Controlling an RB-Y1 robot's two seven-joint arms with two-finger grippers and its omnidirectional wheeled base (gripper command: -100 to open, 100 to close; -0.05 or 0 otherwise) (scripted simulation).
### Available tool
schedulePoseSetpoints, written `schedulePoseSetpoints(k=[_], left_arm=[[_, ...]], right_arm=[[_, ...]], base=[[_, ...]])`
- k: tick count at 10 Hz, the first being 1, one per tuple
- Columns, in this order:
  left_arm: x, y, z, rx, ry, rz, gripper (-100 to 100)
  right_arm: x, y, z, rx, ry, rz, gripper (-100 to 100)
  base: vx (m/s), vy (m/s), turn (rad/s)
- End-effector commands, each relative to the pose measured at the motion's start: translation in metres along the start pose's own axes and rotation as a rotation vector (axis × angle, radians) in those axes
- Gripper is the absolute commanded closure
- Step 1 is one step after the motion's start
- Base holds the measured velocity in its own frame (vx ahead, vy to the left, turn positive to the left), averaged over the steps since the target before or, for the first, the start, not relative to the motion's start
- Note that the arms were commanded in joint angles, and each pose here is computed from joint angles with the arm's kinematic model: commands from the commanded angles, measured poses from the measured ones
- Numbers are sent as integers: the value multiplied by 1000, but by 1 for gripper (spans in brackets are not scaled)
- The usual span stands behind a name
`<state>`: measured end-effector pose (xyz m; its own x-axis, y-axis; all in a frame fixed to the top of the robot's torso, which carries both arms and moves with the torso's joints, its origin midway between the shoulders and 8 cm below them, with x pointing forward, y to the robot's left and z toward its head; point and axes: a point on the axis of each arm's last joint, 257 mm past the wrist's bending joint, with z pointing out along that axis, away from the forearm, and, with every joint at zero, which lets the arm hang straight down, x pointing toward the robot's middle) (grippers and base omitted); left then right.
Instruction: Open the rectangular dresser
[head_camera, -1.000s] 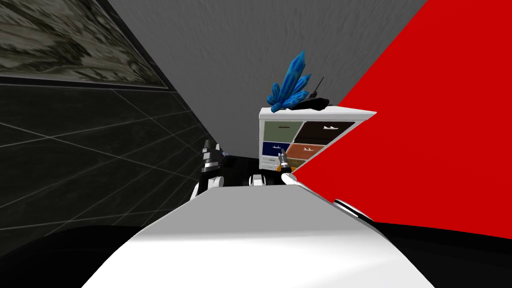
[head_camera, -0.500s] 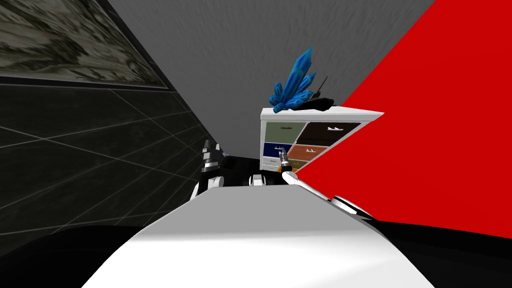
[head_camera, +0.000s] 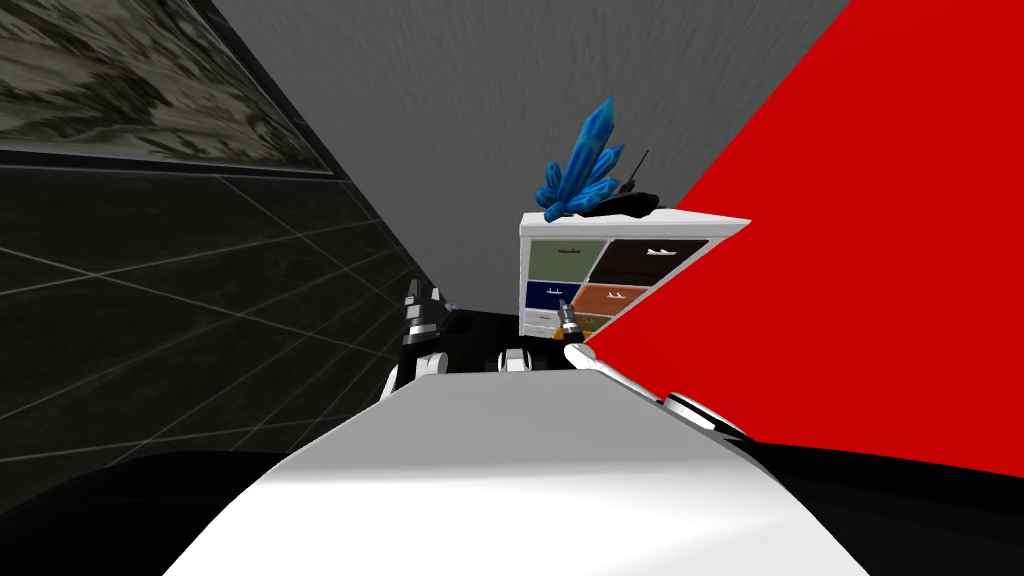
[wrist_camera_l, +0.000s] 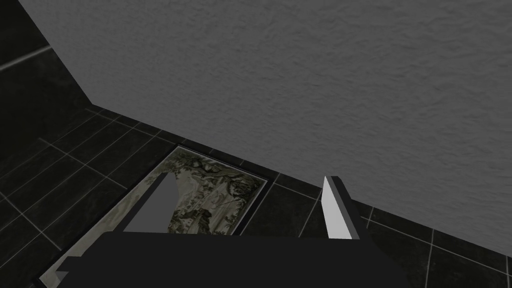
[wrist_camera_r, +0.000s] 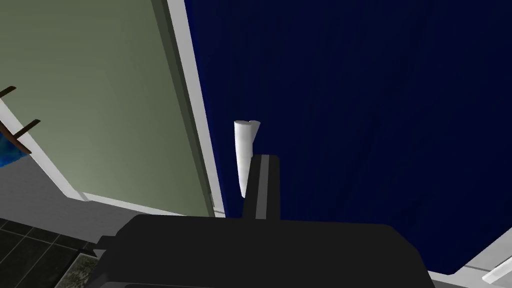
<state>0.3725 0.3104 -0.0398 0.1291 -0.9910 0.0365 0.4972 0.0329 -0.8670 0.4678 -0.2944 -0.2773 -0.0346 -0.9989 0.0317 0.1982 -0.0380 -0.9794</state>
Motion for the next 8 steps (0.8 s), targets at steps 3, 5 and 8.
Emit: schedulePoseSetpoints(k=[3,5,8], left_arm=[[0,0,0,0,0,0,0],[0,0,0,-1,0,1,0],[0,0,0,0,0,0,0]], right_arm=[[2,-7,10,2,-13,-14,-100],[5,-8,14,3,-15,-24,-100],[13,-16,28,4,-12,-28,-100]], base=[[-85,42,-10],[148,-29,24],[106,-11,23]])
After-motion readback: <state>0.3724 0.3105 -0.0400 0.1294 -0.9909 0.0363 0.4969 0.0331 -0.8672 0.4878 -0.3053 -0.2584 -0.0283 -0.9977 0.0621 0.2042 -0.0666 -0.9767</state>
